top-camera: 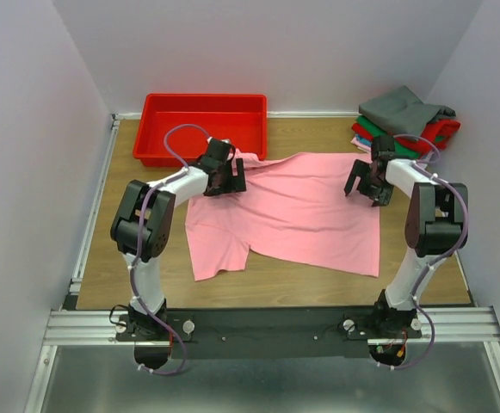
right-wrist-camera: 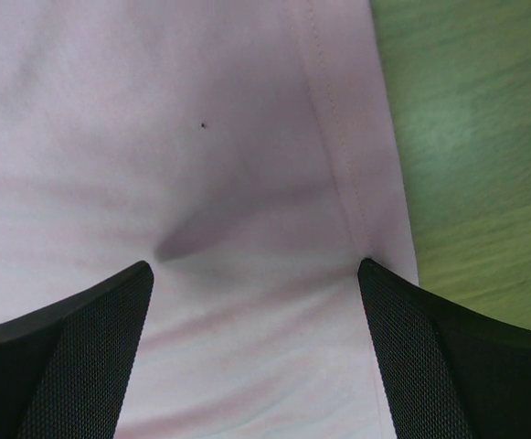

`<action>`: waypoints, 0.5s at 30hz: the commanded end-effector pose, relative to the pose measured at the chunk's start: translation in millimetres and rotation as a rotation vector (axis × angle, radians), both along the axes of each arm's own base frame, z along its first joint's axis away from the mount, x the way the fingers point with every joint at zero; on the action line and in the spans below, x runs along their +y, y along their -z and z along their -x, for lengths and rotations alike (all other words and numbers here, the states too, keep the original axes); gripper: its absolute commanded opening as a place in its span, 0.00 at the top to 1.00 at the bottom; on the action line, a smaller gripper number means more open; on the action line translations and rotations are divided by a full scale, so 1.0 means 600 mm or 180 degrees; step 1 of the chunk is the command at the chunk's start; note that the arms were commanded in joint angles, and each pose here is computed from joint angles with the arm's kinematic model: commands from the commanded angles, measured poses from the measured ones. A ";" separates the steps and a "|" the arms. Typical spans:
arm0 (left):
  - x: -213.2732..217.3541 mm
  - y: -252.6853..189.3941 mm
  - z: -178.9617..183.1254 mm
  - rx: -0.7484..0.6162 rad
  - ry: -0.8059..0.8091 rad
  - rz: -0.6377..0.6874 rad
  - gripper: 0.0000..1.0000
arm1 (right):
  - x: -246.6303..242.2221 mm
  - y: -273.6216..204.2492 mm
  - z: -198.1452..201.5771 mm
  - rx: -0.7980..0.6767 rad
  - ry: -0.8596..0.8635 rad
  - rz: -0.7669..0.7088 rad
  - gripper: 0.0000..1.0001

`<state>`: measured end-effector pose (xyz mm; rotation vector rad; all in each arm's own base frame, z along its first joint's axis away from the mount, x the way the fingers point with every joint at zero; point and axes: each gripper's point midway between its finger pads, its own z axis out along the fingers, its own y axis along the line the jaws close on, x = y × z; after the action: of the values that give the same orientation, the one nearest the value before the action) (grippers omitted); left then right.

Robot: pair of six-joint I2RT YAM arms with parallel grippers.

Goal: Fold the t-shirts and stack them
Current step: Fold the tshirt

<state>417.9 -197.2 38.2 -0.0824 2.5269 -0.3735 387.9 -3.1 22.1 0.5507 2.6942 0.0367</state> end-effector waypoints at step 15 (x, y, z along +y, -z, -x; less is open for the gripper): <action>0.042 -0.077 -0.086 -0.0404 -0.0233 -0.0430 0.02 | -0.013 0.011 -0.073 0.0113 0.0106 0.0077 0.00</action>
<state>458.8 -188.7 44.8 -0.0630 2.5045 -0.2524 437.7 -13.4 22.9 0.5706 2.6741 -0.0305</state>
